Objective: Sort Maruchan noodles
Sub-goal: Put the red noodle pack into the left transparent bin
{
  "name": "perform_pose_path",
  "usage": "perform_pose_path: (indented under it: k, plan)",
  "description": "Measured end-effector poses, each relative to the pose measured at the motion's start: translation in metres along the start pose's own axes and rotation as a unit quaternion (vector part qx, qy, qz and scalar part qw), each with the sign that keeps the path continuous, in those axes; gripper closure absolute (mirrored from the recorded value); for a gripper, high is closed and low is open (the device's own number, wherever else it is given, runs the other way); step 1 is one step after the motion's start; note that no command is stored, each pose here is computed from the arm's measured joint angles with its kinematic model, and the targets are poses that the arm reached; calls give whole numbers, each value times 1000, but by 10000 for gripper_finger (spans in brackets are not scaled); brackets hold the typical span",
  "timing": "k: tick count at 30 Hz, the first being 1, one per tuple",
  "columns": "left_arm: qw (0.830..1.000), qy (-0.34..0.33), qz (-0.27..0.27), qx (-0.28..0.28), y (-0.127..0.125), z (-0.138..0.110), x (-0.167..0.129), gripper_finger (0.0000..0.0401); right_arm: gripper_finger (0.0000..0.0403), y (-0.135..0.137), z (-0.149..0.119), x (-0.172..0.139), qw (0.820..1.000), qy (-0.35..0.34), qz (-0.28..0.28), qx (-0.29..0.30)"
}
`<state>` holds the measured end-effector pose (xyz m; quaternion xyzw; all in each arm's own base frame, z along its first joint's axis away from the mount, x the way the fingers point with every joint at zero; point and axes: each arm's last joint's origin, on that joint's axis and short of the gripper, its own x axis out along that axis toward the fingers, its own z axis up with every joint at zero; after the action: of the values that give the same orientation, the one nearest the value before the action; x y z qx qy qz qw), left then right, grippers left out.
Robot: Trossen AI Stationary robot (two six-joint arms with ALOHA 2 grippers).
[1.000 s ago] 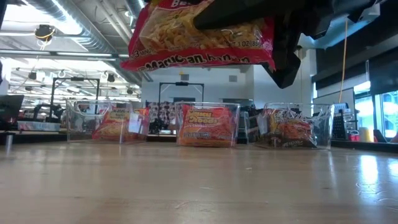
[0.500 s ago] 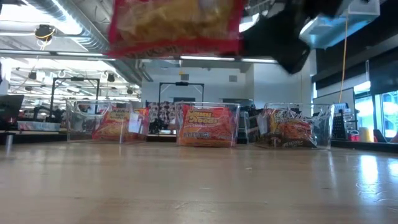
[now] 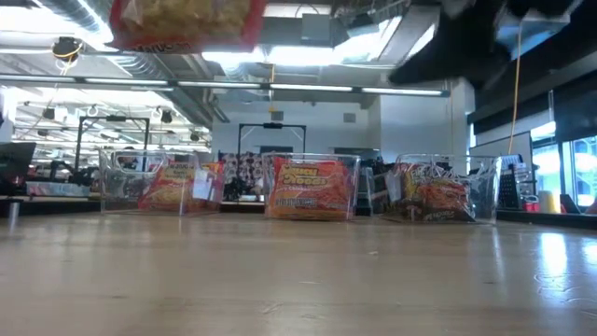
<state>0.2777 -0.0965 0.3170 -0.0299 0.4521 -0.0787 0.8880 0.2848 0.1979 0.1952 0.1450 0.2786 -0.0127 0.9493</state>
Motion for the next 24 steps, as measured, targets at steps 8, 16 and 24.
perform_pose_path:
  k: [8, 16, 24]
  plan:
    - [998, -22, 41, -48, 41, -27, -47, 288, 112, -35, -13, 14, 999, -5, 20, 36]
    - [986, 15, 164, -34, 99, -44, -70, 285, 112, -67, -11, 25, 999, 4, 7, 36]
    - [967, 63, 236, -70, 172, -61, -86, 282, 112, -72, -8, 26, 1000, -12, -1, 5]
